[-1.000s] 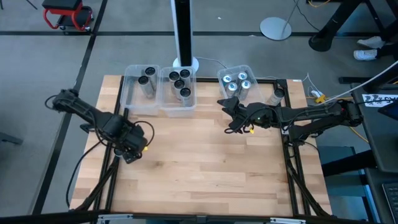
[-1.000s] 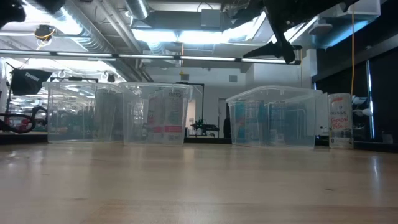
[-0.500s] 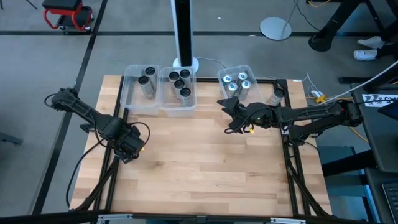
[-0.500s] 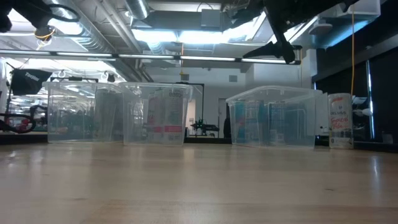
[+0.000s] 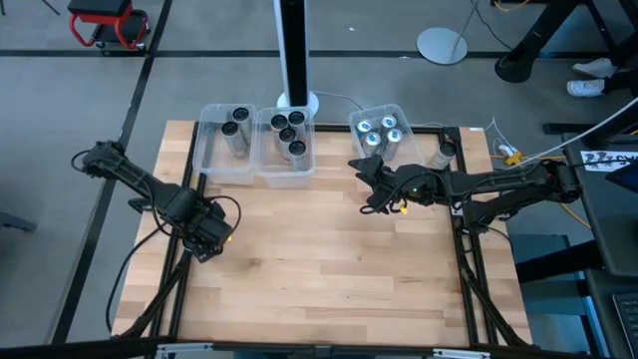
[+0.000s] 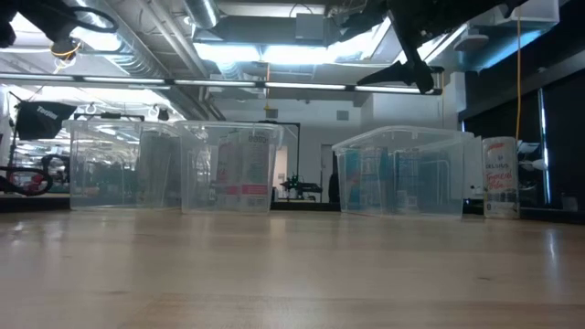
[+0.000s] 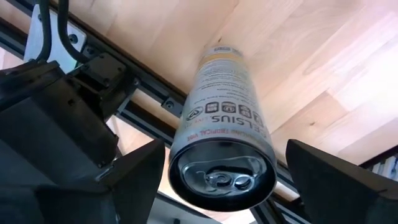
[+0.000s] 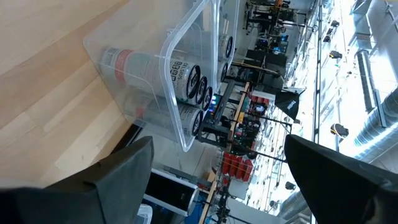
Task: Sort soda cans
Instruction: Put the bottom white-yellow soda can into the top left transparent bin
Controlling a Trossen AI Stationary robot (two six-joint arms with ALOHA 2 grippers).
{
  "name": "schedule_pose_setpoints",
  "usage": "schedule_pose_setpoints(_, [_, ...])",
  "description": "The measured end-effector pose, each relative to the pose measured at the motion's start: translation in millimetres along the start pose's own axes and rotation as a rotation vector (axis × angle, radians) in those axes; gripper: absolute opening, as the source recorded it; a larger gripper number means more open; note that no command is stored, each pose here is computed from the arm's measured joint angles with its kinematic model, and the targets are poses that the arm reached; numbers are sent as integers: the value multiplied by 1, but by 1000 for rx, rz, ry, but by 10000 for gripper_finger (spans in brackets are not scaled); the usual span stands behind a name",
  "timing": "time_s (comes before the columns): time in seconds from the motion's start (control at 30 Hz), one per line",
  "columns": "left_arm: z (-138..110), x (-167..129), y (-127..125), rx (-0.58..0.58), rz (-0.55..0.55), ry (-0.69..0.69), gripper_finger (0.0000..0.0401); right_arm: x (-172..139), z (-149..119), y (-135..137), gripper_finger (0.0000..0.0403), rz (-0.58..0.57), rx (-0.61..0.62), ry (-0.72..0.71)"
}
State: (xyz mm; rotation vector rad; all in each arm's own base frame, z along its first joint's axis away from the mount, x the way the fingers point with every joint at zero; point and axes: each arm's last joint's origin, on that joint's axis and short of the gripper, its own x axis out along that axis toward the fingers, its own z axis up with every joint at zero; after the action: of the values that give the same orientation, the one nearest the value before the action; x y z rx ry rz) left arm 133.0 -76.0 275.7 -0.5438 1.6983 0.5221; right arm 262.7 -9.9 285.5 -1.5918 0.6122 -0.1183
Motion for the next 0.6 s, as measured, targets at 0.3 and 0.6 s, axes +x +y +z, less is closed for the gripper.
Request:
schedule_pose_setpoints(0.3, [2,0,0,47,18,-60,321,0,0,0,360,0,0,0])
schedule_pose_setpoints(0.6, [1,0,1,10,38,-55,341,0,0,0,360,0,0,0])
